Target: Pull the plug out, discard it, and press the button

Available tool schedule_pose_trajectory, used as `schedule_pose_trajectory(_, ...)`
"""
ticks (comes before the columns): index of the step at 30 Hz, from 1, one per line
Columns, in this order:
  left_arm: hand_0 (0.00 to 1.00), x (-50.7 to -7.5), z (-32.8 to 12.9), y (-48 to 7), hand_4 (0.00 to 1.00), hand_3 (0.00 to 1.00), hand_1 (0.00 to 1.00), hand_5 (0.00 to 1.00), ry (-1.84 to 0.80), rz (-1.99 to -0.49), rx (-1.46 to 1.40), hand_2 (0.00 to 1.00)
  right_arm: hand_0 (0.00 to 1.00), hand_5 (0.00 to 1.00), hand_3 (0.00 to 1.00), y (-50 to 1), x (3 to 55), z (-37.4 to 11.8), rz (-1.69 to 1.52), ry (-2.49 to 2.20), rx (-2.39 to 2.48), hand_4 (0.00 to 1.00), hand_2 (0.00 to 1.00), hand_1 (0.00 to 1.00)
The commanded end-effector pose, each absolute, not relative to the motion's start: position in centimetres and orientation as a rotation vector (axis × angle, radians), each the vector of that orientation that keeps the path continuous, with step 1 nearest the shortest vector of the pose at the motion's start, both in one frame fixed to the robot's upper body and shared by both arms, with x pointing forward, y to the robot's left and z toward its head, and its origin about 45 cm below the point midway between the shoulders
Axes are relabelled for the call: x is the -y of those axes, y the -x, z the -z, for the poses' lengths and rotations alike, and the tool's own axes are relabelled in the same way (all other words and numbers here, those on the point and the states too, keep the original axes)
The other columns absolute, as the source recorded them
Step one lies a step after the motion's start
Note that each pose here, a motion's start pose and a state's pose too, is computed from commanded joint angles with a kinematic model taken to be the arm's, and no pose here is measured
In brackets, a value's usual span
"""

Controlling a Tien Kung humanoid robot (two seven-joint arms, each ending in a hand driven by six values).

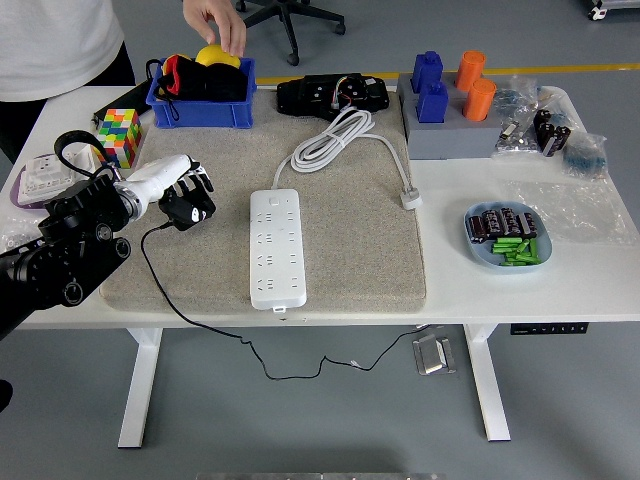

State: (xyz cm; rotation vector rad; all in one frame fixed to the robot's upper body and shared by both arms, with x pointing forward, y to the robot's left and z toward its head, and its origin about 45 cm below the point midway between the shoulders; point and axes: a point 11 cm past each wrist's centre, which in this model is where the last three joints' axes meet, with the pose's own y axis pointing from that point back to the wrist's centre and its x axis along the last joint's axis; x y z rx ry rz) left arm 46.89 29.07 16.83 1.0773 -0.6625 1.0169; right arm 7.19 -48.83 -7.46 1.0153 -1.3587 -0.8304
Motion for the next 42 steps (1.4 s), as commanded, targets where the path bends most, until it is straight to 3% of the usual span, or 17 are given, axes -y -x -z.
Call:
schedule_pose_trajectory(4,0.462,-29.4,-16.6,-46.8,0.714,0.584,0.458,0.002,-1.084,-1.018,0.636,0.456,0.767,0.658,0.713,-7.0,48.8,7.5,0.835,-1.012,1.358,0.883,0.724,0.729)
schedule_pose_trajectory(5,0.67,-29.4,-16.5,-46.7,0.92,0.801,0.698,0.002,-1.083,-1.021,0.631,0.671,0.767,0.658,0.713,-6.9,48.8,7.5,0.836,-1.012,1.358,0.883,0.724,0.729)
schedule_pose_trajectory(10,0.67,-29.5,-16.6,-46.7,0.92,0.801,0.698,0.002,-1.079,-1.032,0.626,0.671,0.767,0.658,0.713,-6.9,48.6,7.6,0.84,-1.014,1.358,0.883,0.724,0.729)
schedule_pose_trajectory(11,0.698,-29.6,-16.7,-46.8,0.963,0.942,0.786,0.002,-1.08,-1.033,0.626,0.836,0.767,0.658,0.713,-6.9,48.6,7.6,0.84,-1.015,1.359,0.883,0.724,0.729)
schedule_pose_trajectory(16,0.698,-29.7,-16.9,-46.7,0.963,0.942,0.786,0.002,-1.089,-1.033,0.591,0.836,0.767,0.658,0.713,-6.9,48.6,7.6,0.84,-1.015,1.361,0.883,0.724,0.729)
schedule_pose_trajectory(17,0.763,-29.6,-17.0,-46.7,0.998,0.998,0.886,0.237,-1.09,-1.031,0.583,0.945,0.767,0.658,0.713,-6.9,48.6,7.6,0.84,-1.014,1.361,0.883,0.724,0.729)
schedule_pose_trajectory(22,0.763,-28.7,-18.2,-46.8,0.998,0.998,0.886,0.237,-1.068,-1.025,0.589,0.945,0.767,0.658,0.713,-6.8,48.6,7.6,0.843,-1.012,1.361,0.883,0.724,0.729)
schedule_pose_trajectory(23,0.851,-28.4,-18.5,-46.9,0.998,0.998,0.95,0.485,-1.062,-1.024,0.597,0.998,0.767,0.658,0.713,-6.8,48.6,7.6,0.843,-1.013,1.362,0.883,0.724,0.729)
schedule_pose_trajectory(34,0.812,-21.7,-23.0,-47.1,0.998,0.998,0.895,0.509,-0.756,-0.985,0.803,0.946,0.767,0.658,0.713,-6.9,48.7,7.6,0.842,-1.013,1.363,0.883,0.724,0.729)
schedule_pose_trajectory(35,0.31,-21.1,-23.1,-47.1,0.888,0.857,0.368,0.216,-0.74,-0.976,0.811,0.463,0.767,0.658,0.713,-6.9,48.7,7.6,0.842,-1.013,1.362,0.883,0.724,0.729)
schedule_pose_trajectory(40,0.31,-19.2,-22.0,-47.3,0.888,0.857,0.368,0.216,-0.766,-0.922,0.788,0.463,0.767,0.658,0.713,-7.1,48.7,7.5,0.838,-1.017,1.365,0.883,0.724,0.729)
schedule_pose_trajectory(41,0.056,-19.0,-21.7,-47.3,0.453,0.686,0.07,0.002,-0.783,-0.911,0.775,0.156,0.767,0.658,0.713,-7.2,48.7,7.5,0.837,-1.017,1.365,0.883,0.724,0.729)
schedule_pose_trajectory(42,0.056,-18.8,-21.1,-47.3,0.453,0.686,0.07,0.002,-0.81,-0.897,0.76,0.156,0.767,0.658,0.713,-7.2,48.8,7.5,0.836,-1.017,1.365,0.883,0.724,0.729)
